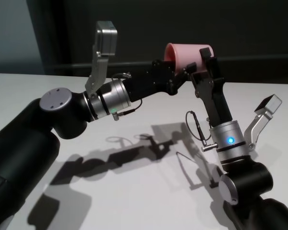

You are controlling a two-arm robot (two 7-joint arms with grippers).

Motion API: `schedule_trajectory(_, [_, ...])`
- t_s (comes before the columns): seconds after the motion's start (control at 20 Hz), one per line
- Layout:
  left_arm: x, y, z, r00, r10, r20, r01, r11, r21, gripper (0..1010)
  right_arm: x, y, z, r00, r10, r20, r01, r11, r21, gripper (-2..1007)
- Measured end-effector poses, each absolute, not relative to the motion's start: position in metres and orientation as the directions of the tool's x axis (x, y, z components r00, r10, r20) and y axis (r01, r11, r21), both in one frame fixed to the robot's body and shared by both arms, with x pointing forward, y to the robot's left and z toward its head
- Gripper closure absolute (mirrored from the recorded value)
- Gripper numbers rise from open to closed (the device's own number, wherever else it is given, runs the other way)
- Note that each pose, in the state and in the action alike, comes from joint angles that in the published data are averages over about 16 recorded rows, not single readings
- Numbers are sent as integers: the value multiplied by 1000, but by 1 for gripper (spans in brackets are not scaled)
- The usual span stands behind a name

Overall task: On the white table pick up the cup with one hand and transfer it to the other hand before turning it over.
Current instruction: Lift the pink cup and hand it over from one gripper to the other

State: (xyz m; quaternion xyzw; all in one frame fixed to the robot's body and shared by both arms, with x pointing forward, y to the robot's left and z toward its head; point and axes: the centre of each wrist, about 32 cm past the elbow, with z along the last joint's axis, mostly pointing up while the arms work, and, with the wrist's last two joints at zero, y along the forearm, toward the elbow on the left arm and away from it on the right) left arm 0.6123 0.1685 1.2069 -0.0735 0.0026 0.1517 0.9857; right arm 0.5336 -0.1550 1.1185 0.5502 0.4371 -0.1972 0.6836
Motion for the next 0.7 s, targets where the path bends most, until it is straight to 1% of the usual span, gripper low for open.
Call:
schedule_trajectory(0.2, [612, 169, 1207, 954, 299, -27, -299, 943, -144, 959, 534, -155, 1119, 540, 212, -815, 751, 317, 580, 247])
schedule_trajectory(0.7, [612, 169, 1207, 954, 299, -27, -299, 943, -144, 959, 534, -155, 1119, 540, 212, -815, 751, 317, 580, 248])
